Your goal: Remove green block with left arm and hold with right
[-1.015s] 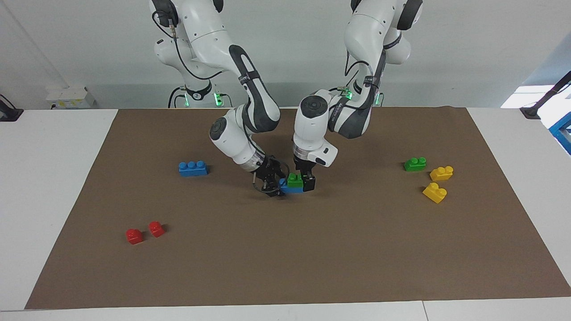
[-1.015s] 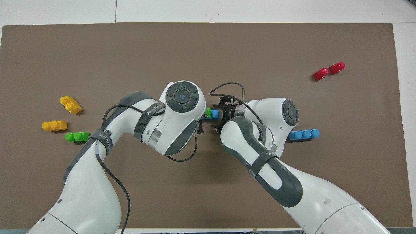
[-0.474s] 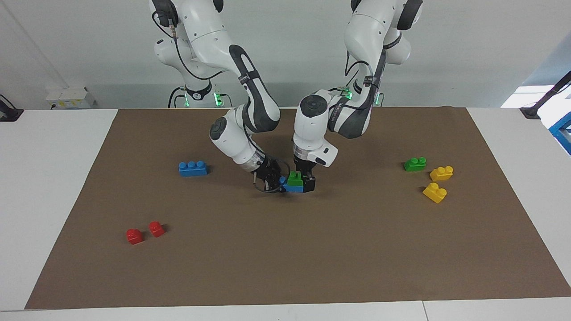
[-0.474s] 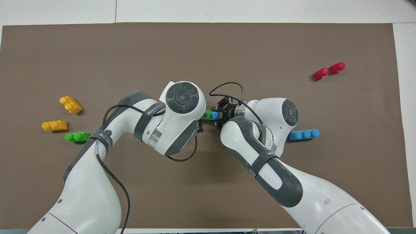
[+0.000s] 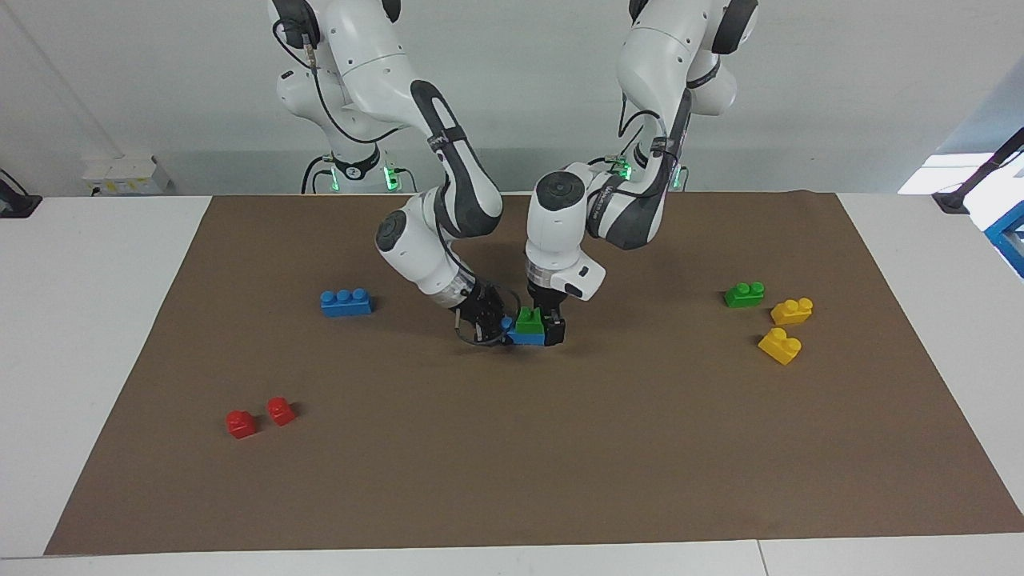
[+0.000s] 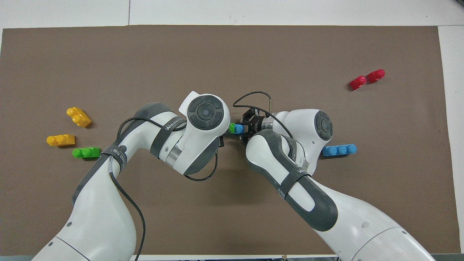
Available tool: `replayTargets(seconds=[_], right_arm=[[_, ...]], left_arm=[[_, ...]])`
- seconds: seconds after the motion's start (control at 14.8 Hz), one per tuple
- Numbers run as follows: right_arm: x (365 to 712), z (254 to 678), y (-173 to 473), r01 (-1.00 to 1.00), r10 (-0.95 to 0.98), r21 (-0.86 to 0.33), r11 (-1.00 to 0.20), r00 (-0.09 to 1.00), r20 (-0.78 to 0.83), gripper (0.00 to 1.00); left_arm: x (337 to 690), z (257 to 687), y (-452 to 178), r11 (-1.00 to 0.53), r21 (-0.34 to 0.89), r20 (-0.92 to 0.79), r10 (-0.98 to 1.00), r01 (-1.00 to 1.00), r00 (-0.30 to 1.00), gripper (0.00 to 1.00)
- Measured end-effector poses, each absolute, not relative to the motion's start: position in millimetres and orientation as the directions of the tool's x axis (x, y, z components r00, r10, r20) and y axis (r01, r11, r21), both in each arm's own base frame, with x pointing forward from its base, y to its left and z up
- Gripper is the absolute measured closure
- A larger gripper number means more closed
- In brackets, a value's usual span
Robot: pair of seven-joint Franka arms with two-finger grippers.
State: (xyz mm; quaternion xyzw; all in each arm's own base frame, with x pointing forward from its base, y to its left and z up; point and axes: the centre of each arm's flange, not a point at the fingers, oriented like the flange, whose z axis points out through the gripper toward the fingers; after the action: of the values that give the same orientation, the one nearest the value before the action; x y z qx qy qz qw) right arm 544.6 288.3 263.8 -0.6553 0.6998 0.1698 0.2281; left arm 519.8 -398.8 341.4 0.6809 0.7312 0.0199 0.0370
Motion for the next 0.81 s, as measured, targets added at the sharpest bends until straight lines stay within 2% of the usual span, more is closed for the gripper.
replayTargets(seconds=[0.2, 0.27, 0.61, 0.81], right_arm=[[548, 266, 286, -0.993, -0.84, -0.071, 0.091, -0.038, -0.542, 0.66], [549, 266, 285, -0.993, -0.84, -0.074, 0.087, -0.033, -0.542, 0.66], [552, 271, 286, -0.993, -0.837, -0.086, 0.083, -0.023, -0.546, 0.66], [555, 278, 288, -0.992, -0.833, -0.098, 0.083, -0.015, -0.553, 0.66]], left_arm=[[518, 341, -401, 0.063, 0.079, -0.027, 0.998, 0.995, -0.061, 0.59], [517, 342, -402, 0.05, 0.083, -0.027, 0.998, 0.995, -0.048, 0.64], [519, 347, -400, 0.047, 0.093, -0.03, 0.999, 0.995, -0.044, 0.64], [520, 366, -396, 0.051, 0.108, -0.036, 0.998, 0.993, -0.048, 0.64]])
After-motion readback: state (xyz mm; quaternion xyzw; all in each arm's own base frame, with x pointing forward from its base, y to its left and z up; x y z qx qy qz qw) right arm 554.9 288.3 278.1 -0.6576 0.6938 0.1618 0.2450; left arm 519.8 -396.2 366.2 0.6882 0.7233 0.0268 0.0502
